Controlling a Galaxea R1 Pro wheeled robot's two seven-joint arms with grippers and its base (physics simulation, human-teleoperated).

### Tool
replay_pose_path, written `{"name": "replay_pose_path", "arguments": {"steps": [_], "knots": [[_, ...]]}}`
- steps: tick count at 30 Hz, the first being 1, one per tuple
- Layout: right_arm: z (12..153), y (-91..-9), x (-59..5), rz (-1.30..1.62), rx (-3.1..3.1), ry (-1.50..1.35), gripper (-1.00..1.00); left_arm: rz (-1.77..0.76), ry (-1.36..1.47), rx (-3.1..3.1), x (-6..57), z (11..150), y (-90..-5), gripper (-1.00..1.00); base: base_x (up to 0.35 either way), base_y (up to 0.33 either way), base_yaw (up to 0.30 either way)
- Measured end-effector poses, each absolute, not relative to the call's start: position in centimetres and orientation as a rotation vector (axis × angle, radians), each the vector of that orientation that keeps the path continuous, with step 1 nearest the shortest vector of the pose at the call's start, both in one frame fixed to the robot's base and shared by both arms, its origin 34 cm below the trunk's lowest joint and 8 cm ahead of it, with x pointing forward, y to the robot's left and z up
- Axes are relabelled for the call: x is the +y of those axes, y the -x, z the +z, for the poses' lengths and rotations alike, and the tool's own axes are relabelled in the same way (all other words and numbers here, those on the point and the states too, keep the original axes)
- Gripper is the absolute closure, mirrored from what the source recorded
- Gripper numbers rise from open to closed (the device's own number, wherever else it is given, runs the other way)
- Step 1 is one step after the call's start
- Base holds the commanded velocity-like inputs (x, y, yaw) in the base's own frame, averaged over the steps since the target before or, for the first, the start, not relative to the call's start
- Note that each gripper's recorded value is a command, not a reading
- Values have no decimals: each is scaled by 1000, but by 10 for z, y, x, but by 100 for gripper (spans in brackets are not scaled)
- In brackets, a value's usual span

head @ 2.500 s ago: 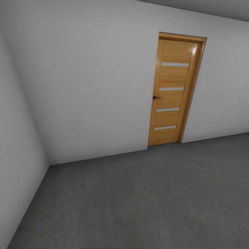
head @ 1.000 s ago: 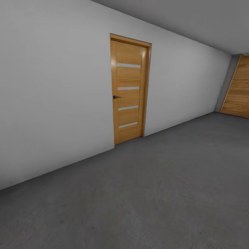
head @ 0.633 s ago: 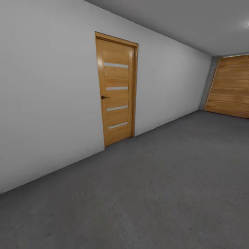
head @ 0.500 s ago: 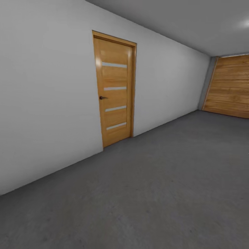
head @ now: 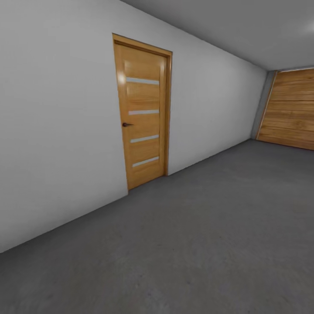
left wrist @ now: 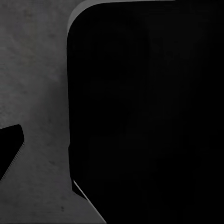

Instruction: Move the two storage containers from the living room to the garage. In the garage, place one container on the floor and stack the other container on top of it (either order is fine).

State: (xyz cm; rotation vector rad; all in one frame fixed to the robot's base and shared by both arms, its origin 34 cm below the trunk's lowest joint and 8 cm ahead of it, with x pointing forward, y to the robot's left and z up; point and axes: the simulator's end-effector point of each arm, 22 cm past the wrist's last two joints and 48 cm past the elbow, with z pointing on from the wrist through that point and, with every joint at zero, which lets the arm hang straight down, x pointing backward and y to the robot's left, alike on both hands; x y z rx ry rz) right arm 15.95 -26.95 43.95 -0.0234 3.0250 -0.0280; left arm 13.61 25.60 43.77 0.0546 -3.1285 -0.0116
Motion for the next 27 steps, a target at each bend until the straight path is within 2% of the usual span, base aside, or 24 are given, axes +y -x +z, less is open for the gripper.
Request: {"name": "replay_pose_path", "arguments": {"steps": [13,14,17,27], "knots": [[440,-159,-270,-28,3025,26,-100,-10,-71,-3148,255,438,-145,-100,322,0,0],[439,-159,-270,-28,3026,25,-100,-19,-192,-3161,258,438,-152,-100,322,0,0],[439,-159,-270,-29,3027,24,-100,-22,-248,-3159,258,438,-153,-100,322,0,0],[439,-157,-270,-29,3031,22,-100,-22,-273,-3157,258,438,-152,-100,322,0,0]]}}
